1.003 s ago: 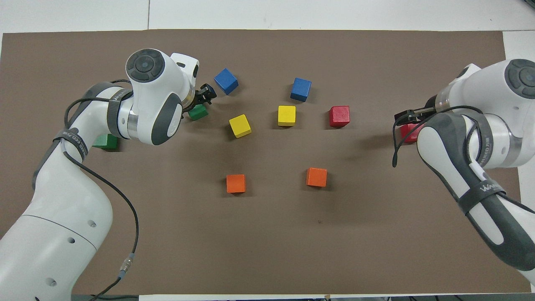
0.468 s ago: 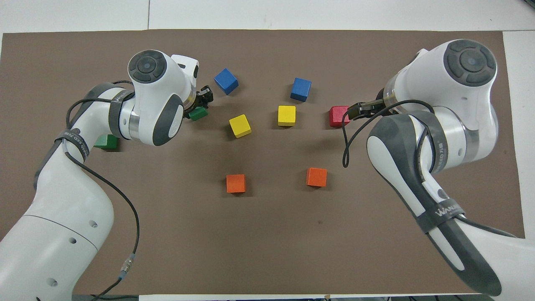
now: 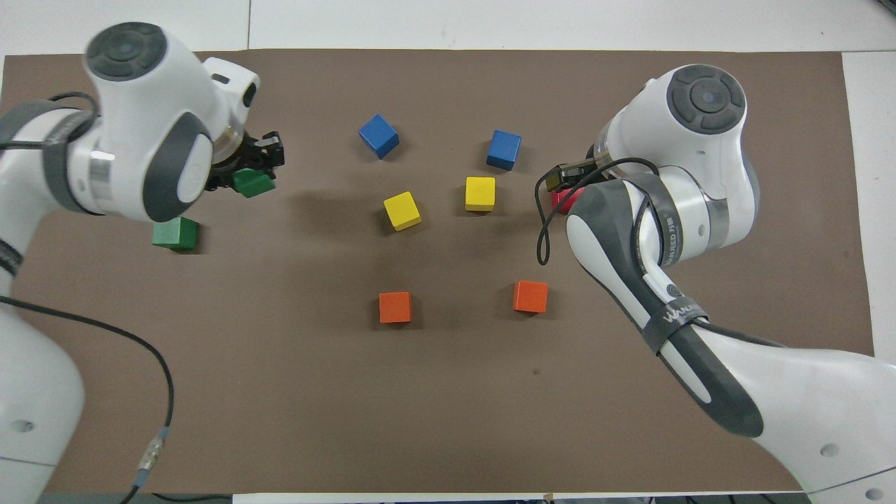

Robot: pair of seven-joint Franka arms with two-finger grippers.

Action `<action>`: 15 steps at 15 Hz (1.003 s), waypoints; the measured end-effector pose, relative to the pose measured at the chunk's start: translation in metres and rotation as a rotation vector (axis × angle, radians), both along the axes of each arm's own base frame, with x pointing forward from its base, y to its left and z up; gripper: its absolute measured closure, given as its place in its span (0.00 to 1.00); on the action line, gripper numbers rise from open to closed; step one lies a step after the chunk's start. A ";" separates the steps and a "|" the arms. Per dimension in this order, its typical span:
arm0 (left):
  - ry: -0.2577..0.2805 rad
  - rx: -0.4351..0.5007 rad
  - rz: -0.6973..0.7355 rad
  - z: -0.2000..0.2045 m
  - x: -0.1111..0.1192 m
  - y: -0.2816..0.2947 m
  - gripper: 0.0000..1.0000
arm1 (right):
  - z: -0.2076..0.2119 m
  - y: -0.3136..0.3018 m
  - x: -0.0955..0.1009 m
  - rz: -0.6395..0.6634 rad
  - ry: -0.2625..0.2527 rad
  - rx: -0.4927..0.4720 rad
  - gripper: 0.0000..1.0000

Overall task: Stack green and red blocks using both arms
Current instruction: 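Carry the green block over the placed green block with the left gripper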

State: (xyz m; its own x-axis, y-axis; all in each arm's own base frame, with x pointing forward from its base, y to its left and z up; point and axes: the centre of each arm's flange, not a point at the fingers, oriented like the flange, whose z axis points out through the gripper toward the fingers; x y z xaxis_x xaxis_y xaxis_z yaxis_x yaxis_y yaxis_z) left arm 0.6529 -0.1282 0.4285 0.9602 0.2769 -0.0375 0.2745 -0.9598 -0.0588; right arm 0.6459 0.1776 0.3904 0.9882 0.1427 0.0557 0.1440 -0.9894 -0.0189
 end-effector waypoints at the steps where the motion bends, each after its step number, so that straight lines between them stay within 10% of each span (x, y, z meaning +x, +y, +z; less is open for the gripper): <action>1: 0.009 -0.011 -0.031 0.012 -0.003 0.032 0.45 | -0.007 0.002 0.003 0.001 0.007 -0.001 0.00; 10: 0.096 -0.052 -0.293 -0.004 -0.023 0.126 0.45 | -0.053 0.011 0.012 -0.058 0.033 -0.006 0.00; 15: 0.051 -0.065 -0.263 -0.032 -0.038 0.168 0.45 | -0.055 -0.010 0.018 -0.110 0.036 -0.005 0.00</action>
State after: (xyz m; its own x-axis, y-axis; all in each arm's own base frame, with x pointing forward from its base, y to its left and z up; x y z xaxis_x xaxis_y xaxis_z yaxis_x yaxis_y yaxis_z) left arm 0.6148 0.0401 0.3964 0.9952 0.0136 -0.0972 0.0135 -0.9999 -0.0022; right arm 0.6635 0.1673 0.3350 0.9993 0.0334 0.0190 0.0338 -0.9993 -0.0168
